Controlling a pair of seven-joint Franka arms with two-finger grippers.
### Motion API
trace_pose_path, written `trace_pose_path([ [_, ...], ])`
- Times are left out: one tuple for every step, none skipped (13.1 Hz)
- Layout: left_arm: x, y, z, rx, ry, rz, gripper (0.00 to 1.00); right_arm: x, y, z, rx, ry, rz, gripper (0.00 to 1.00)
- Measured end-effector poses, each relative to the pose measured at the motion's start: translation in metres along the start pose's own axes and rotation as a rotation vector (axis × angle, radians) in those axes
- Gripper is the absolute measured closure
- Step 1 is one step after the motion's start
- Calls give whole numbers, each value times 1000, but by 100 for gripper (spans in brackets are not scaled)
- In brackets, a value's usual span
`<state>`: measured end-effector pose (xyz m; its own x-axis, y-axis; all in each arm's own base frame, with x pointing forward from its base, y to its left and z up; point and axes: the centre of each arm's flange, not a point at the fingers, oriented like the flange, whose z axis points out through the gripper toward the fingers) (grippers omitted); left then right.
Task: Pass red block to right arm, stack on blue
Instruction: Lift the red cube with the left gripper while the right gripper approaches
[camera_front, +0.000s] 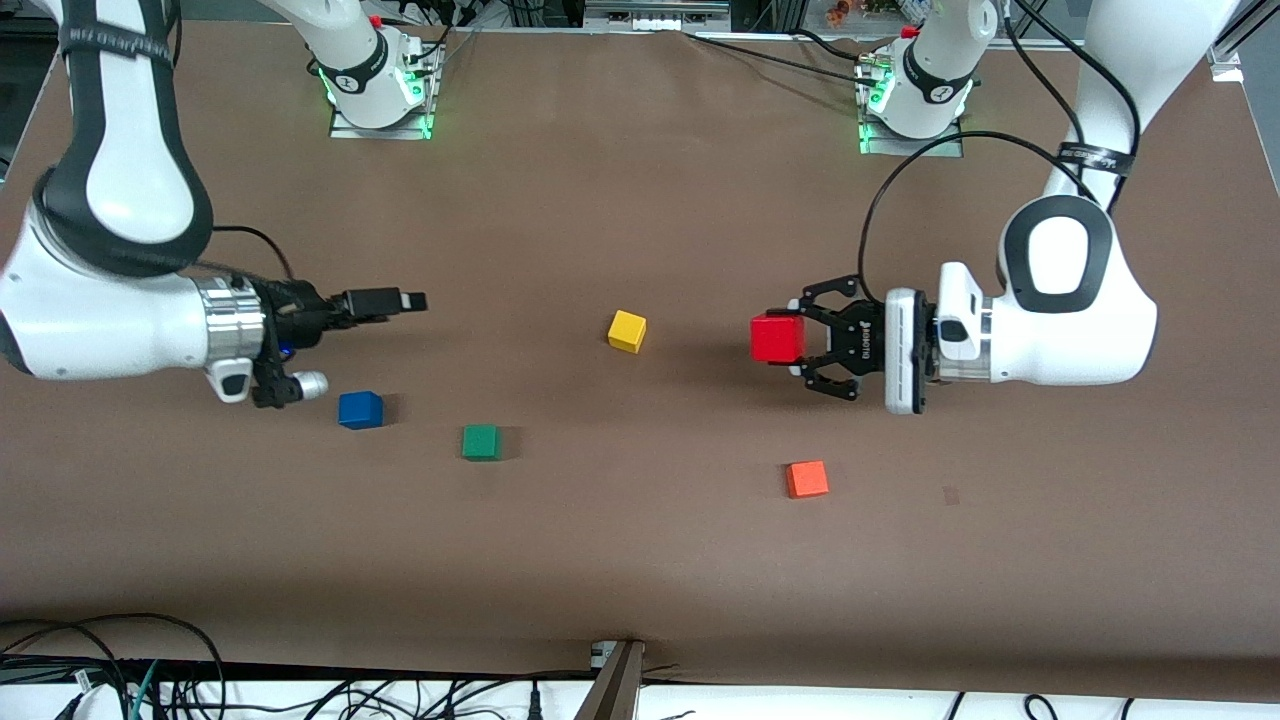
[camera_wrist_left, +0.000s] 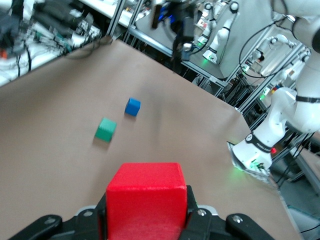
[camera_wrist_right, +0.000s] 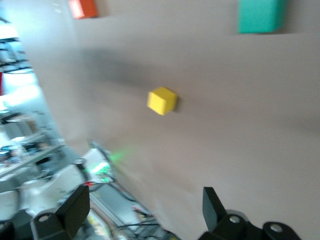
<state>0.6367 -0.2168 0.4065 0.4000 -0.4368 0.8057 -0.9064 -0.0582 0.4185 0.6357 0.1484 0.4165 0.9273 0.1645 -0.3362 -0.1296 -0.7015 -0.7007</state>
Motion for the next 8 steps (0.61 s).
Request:
trace_pose_path([
  [5,1,13,-3,31,58,44,7,-1,8,85,-3,9,0],
  [7,1,26,11,55,111,44,13,-2,13,161,-3,16,0],
  [9,-2,35,40,69,159,44,18,-4,17,227,-2,22,0],
  [10,-2,42,57,89,196,44,22,-5,21,285,0,23,0],
  [12,-2,50,68,112,227,44,26,-4,25,343,2,21,0],
  [13,-3,57,88,128,255,44,30,-2,30,403,4,16,0],
  [13,-3,69,105,151,273,44,34,2,37,464,8,5,0],
  [13,-1,84,109,186,280,44,38,8,47,521,13,-9,0],
])
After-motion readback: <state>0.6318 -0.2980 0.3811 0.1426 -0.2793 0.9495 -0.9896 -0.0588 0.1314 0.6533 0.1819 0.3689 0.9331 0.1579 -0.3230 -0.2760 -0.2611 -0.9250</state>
